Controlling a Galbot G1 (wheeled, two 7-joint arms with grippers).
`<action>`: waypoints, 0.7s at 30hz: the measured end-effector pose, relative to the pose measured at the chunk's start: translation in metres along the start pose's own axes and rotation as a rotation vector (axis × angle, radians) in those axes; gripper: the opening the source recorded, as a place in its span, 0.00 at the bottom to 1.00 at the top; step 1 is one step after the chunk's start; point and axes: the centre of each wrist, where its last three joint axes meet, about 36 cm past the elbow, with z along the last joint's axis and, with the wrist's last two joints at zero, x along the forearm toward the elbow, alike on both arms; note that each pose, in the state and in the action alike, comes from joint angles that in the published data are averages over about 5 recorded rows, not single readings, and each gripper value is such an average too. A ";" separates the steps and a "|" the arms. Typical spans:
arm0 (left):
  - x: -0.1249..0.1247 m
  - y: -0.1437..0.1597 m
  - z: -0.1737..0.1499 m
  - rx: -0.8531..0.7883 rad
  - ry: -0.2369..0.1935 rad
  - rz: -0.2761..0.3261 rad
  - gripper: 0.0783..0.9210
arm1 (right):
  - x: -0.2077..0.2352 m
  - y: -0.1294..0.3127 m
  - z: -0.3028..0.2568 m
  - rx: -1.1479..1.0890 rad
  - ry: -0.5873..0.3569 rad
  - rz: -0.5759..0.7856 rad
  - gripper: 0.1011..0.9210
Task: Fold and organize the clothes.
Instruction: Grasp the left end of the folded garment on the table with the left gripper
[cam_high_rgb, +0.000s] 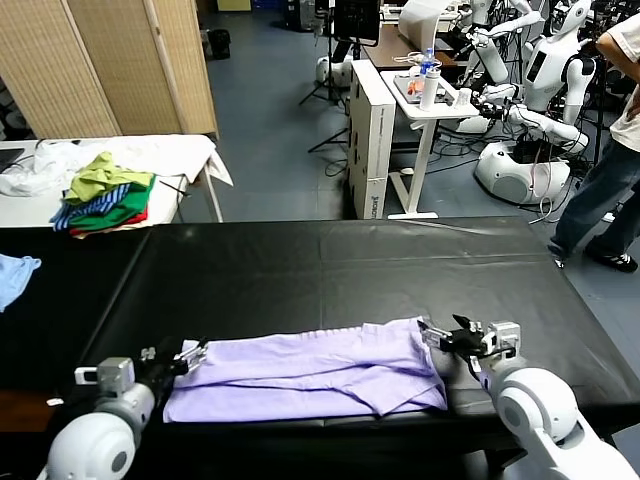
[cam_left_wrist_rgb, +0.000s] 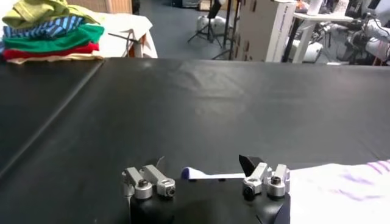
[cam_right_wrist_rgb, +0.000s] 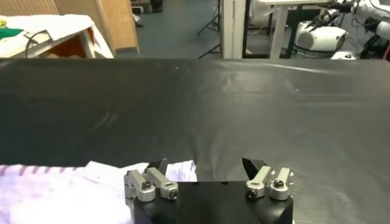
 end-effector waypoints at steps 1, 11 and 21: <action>-0.001 0.001 0.001 0.000 0.002 -0.001 0.98 | -0.003 0.002 0.002 -0.002 0.002 0.001 0.95; -0.006 0.004 0.007 0.011 0.023 0.005 0.93 | -0.022 0.014 0.016 -0.016 0.027 -0.007 0.59; -0.014 0.007 0.017 0.030 0.043 0.002 0.38 | -0.022 0.015 0.023 -0.022 0.013 0.010 0.11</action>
